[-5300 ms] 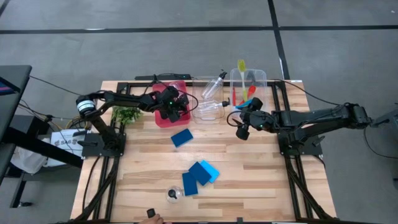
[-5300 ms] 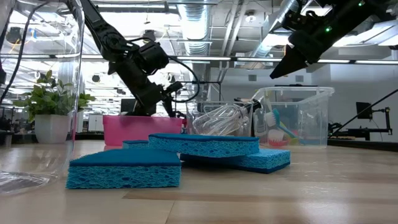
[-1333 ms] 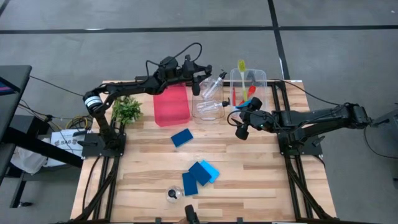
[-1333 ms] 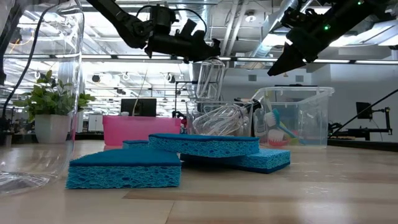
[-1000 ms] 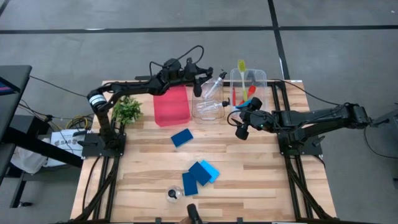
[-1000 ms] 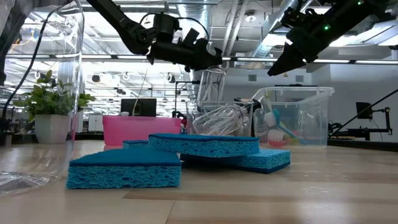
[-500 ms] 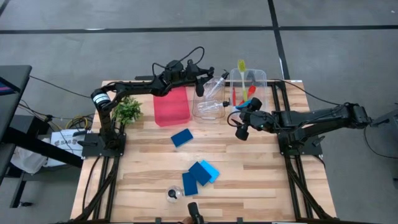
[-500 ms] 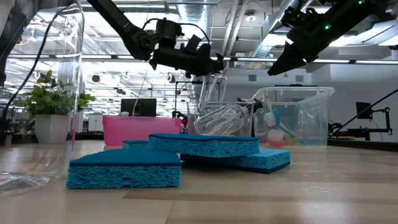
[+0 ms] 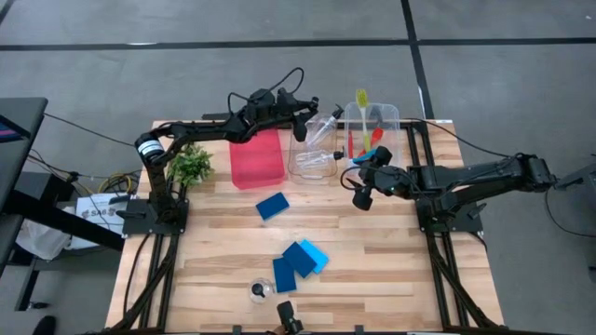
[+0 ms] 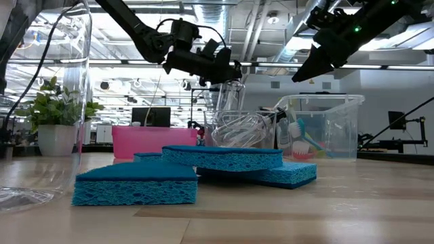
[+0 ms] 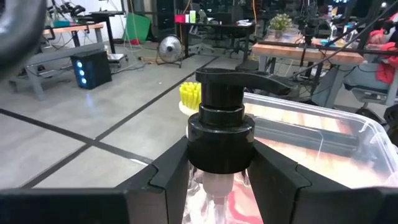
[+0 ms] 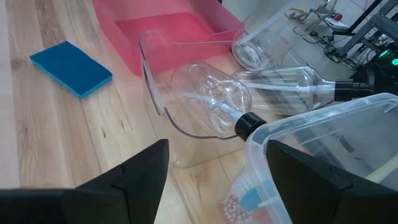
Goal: Pick & Place Kitchen Sink Supplies
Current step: Put the soap dispenser into the left transparent bin
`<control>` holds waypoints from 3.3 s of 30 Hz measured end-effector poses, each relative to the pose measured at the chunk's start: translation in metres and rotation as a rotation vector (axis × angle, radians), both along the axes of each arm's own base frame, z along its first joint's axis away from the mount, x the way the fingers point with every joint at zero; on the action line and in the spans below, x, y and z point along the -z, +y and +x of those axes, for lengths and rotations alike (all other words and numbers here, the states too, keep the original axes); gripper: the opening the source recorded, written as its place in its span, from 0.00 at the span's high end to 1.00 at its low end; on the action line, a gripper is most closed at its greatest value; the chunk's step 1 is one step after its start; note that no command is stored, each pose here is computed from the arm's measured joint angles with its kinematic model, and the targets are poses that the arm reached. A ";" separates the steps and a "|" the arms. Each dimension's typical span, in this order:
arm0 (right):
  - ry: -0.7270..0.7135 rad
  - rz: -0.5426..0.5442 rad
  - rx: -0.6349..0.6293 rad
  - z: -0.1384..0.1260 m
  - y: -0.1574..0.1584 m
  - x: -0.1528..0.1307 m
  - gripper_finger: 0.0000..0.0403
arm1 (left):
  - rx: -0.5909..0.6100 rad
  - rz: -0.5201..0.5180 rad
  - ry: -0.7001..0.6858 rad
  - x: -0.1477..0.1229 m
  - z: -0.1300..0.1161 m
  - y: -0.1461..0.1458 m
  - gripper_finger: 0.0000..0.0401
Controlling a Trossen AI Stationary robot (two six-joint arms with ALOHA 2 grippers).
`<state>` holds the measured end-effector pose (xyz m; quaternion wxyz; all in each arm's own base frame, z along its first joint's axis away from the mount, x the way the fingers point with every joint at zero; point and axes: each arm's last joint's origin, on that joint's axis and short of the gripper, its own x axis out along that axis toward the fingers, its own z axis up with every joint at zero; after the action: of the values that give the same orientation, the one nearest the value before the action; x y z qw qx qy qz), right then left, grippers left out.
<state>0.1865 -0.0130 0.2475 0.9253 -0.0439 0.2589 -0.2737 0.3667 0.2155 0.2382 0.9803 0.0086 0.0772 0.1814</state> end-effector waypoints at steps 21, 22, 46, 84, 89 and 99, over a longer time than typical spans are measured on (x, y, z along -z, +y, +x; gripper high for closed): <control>-0.001 0.000 0.000 0.000 0.000 0.000 0.34 | 0.020 0.072 0.154 0.012 0.007 -0.017 0.63; -0.001 0.000 0.000 0.000 0.000 0.000 0.34 | 0.025 0.076 0.167 0.015 0.008 -0.020 0.63; -0.002 0.000 0.000 0.000 0.000 0.000 0.34 | -0.049 0.006 0.210 0.024 0.008 -0.025 0.55; -0.016 0.000 -0.007 0.001 0.001 -0.001 0.34 | 0.476 -0.164 0.214 -0.085 -0.114 -0.148 0.42; -0.059 0.000 -0.024 0.003 0.004 -0.005 0.34 | 0.554 -0.236 0.184 -0.068 -0.148 -0.183 0.44; -0.189 0.080 -0.214 0.016 0.020 -0.012 0.34 | 0.768 -0.325 0.011 -0.027 -0.183 -0.237 0.45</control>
<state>0.2028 0.0070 0.2597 0.9705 -0.0084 0.1751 -0.1656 0.1836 -0.0211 0.2657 0.9649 -0.1170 0.1011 -0.2121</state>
